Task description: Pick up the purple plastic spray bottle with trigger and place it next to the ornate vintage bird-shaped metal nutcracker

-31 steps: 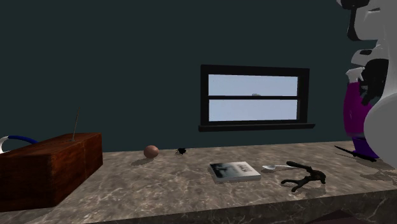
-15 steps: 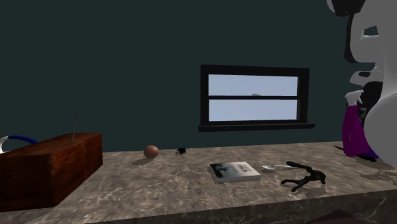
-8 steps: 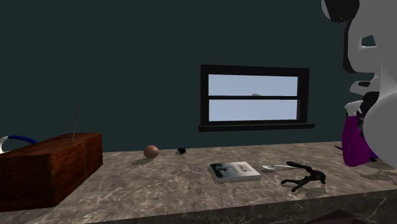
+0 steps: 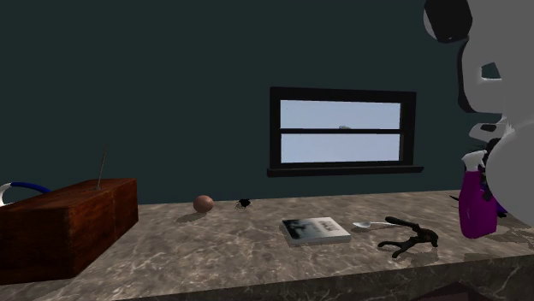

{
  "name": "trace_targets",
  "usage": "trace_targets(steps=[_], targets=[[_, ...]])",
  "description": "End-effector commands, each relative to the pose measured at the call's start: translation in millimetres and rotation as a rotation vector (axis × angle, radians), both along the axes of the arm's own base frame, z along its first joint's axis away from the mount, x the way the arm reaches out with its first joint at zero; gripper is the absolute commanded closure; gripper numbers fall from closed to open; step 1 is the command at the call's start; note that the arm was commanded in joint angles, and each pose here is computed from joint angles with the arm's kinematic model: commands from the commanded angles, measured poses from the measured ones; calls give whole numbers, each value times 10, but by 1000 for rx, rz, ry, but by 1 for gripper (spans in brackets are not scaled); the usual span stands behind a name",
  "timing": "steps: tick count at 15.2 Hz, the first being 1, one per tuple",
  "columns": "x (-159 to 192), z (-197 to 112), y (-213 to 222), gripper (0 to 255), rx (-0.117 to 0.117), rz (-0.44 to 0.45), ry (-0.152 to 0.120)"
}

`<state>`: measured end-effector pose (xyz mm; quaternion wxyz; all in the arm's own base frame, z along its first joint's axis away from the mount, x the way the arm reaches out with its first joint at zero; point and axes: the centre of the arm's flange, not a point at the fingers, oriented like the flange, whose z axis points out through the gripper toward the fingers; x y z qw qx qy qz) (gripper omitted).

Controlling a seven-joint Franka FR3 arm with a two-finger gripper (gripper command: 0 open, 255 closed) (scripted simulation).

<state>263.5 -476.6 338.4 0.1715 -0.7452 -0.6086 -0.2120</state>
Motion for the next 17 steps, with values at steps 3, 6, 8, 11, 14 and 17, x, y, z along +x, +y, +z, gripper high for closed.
trace_targets(steps=[3, 6, 8, 11, 14, 17], targets=[[2, -212, 5, 255, 0, 0, 0], [2, -307, 5, 255, 0, 0, 0], [2, -307, 5, 255, 0, 0, 0], [2, -307, 5, 255, 0, 0, 0], [-10, -306, 3, 0, 0, 0, 0], [-11, -307, 6, 0, 0, 0, 0]])
